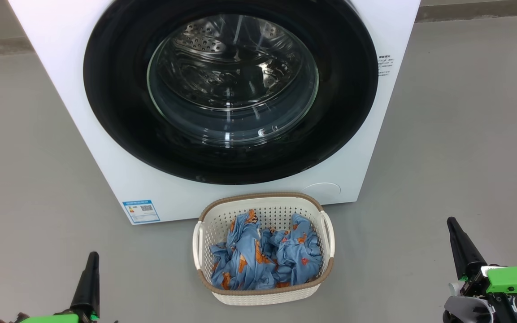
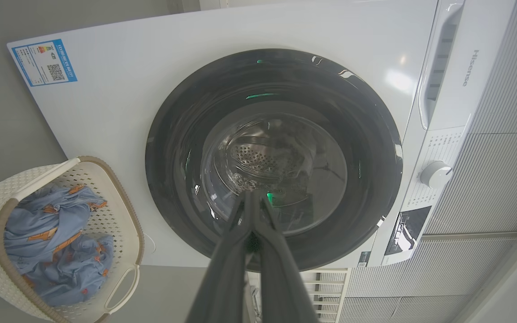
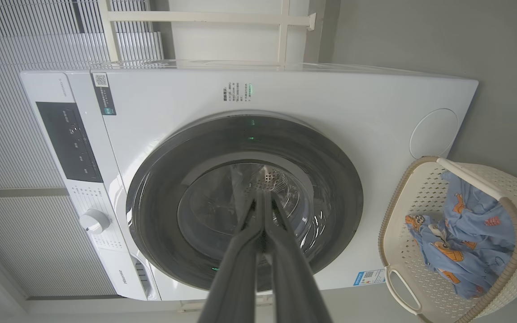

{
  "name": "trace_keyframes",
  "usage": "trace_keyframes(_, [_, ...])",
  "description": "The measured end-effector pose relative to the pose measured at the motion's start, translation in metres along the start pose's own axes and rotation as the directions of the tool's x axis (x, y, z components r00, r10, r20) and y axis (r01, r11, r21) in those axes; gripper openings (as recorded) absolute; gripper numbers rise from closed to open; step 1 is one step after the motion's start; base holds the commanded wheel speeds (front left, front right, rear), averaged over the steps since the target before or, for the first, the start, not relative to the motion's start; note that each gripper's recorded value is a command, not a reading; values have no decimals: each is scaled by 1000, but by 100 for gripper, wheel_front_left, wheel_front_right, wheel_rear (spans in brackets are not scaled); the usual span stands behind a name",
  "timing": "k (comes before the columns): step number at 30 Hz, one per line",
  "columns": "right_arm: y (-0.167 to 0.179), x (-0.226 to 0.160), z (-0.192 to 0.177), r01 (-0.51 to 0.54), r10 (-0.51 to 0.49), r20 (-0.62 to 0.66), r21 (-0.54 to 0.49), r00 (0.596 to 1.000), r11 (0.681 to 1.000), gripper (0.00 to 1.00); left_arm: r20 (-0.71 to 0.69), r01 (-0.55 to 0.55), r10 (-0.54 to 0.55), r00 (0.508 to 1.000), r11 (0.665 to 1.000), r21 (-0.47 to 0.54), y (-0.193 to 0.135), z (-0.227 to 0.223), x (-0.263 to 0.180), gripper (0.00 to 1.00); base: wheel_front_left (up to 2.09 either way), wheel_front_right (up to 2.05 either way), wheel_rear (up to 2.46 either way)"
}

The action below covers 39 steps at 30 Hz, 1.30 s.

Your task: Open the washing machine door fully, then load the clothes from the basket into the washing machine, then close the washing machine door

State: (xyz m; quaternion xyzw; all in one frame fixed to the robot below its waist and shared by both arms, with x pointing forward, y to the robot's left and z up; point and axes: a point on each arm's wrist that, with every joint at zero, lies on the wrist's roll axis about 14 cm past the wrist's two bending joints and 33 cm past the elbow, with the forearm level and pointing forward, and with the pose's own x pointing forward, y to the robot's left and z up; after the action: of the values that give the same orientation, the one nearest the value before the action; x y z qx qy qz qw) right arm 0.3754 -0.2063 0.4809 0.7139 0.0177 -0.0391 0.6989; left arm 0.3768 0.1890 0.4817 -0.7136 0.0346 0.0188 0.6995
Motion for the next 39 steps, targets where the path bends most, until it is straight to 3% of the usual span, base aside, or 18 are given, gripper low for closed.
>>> trace_keyframes(39, [0, 0, 0, 0, 0, 0, -5, 1000, 1000, 0, 2, 0, 0, 1000, 1000, -1, 0, 1, 0, 0, 0, 0, 0])
